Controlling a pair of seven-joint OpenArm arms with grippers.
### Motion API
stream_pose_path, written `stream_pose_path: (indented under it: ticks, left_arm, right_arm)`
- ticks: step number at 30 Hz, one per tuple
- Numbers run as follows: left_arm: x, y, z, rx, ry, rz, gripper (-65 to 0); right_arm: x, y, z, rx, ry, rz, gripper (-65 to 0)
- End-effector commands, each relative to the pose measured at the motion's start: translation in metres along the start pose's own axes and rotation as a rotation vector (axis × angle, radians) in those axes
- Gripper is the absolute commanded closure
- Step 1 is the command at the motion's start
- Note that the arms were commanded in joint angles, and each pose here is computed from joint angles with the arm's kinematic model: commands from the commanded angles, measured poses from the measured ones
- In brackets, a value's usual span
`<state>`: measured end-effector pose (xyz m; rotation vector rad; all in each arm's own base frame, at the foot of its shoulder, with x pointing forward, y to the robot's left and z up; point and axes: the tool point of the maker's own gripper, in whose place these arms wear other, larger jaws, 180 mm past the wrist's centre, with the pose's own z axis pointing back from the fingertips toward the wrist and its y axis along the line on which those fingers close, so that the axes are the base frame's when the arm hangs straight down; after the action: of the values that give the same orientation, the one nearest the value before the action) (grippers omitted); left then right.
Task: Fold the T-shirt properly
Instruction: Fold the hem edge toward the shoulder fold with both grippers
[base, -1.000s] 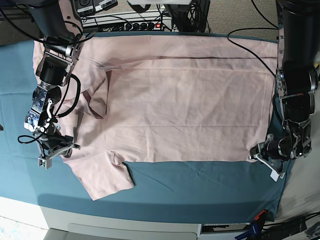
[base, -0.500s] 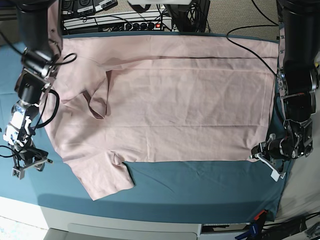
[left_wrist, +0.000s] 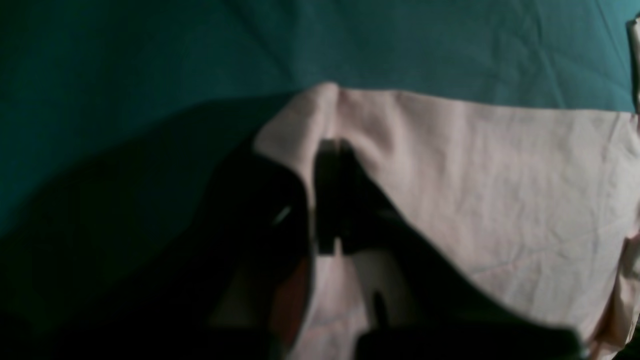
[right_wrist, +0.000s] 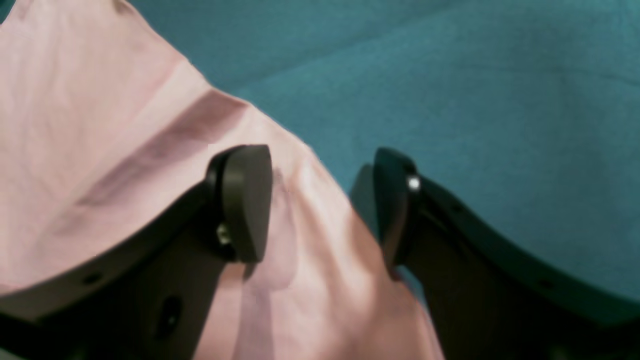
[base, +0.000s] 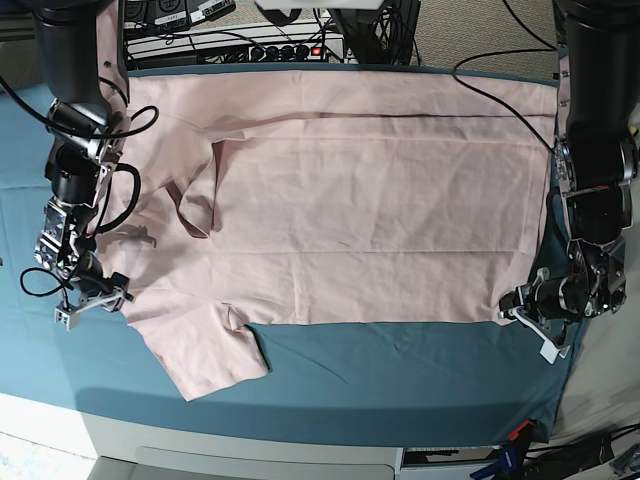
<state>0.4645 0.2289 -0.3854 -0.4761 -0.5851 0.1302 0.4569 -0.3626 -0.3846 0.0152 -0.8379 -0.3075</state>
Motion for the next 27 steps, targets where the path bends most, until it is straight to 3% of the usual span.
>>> stream_pose_path:
  ticks: [1, 4, 10, 12, 14, 18, 22, 27]
  left_arm:
    - [0.030, -0.006, 0.011, -0.015, -0.073, -0.017, 0.0]
    - [0.030, -0.006, 0.011, -0.015, -0.073, -0.017, 0.0]
    - [0.030, -0.006, 0.011, -0.015, -0.073, -0.017, 0.0]
    - [0.030, -0.006, 0.012, -0.015, -0.074, -0.017, 0.0]
    - [0.030, -0.006, 0.012, -0.015, -0.074, -0.017, 0.0]
    - [0.031, -0.009, 0.012, -0.030, -0.074, -0.033, 0.0]
    - [0.033, -0.013, 0.016, -0.076, -0.085, -0.027, 0.0]
    - [0.029, -0.014, 0.032, -0.152, -0.075, -0.028, 0.0]
  right_arm:
    - [0.008, 0.012, 0.000, 0.037, -0.003, 0.001, -32.7]
    - [0.008, 0.026, -0.002, 0.084, -0.012, -0.012, -32.7]
    - [0.012, 0.030, -0.003, 0.089, -0.039, -0.014, -30.9]
    - [0.014, 0.028, -0.002, 0.086, -0.046, -0.013, -18.8]
    - [0.014, 0.025, -0.001, 0.081, -0.045, -0.011, 0.0]
    - [0.020, 0.023, 0.002, 0.091, -0.056, 0.008, 0.0]
    - [0.026, 0.035, 0.017, 0.199, -0.103, 0.109, 0.0]
    - [0.011, 0.025, 0.039, 0.183, -0.136, 0.190, 0.0]
